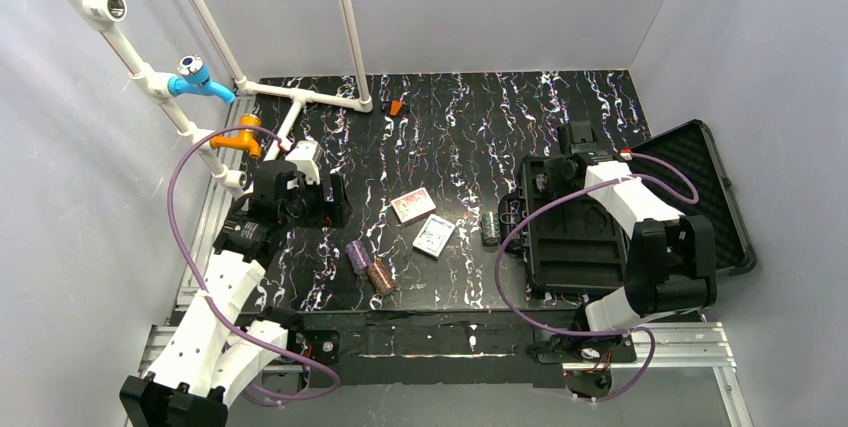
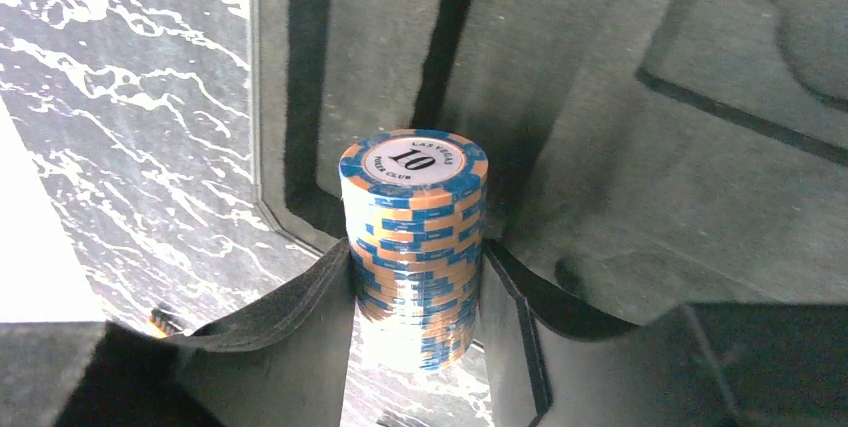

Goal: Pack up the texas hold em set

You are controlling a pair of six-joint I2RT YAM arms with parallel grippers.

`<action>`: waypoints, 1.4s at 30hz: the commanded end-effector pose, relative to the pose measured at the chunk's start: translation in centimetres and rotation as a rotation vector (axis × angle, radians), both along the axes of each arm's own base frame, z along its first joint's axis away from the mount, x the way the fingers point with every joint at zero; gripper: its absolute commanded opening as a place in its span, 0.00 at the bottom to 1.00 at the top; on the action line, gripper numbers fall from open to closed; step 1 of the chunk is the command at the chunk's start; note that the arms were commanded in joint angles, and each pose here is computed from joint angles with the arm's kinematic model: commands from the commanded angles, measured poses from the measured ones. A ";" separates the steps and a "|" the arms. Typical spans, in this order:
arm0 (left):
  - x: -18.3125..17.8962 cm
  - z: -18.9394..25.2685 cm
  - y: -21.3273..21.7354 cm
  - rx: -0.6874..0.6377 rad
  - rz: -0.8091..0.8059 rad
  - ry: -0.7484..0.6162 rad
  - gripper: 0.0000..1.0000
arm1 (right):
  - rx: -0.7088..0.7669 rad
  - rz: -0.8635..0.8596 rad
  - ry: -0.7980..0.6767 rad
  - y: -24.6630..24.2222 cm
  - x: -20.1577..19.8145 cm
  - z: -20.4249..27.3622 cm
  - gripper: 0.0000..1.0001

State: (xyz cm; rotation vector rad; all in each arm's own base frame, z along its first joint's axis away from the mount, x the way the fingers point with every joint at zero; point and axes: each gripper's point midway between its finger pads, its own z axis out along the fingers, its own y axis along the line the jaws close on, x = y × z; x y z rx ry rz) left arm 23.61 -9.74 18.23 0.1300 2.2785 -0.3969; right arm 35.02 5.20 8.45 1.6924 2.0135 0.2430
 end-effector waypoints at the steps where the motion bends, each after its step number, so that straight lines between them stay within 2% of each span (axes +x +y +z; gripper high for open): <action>1: 0.0 0.7 0.0 0.008 -0.011 -0.024 0.84 | 0.010 -0.050 -0.128 -0.4 3.1 1.5 0.49; 10: 0.0 0.8 0.0 0.007 -0.010 -0.028 0.84 | 0.025 -0.043 -0.123 -0.2 3.0 1.3 0.56; 13: 0.0 0.9 0.0 0.007 -0.011 -0.030 0.84 | 0.037 -0.029 -0.123 0.1 2.9 1.2 0.70; 16: 0.0 0.9 0.0 0.006 -0.013 -0.029 0.84 | 0.050 -0.020 -0.125 0.3 2.7 1.0 0.76; 28: 0.0 1.0 0.0 0.005 -0.011 -0.033 0.84 | 0.058 -0.009 -0.139 0.4 2.0 1.9 0.78; 35: 0.0 0.9 0.0 0.006 -0.011 -0.033 0.84 | 0.053 0.030 -0.152 0.5 1.3 2.9 0.89; 39: 0.0 0.9 0.0 0.005 -0.012 -0.031 0.84 | -0.008 0.051 -0.163 -0.4 0.3 4.1 0.94; 42: 0.0 1.0 0.0 0.005 -0.011 -0.035 0.84 | -0.119 0.119 -0.190 -1.5 0.1 5.0 0.92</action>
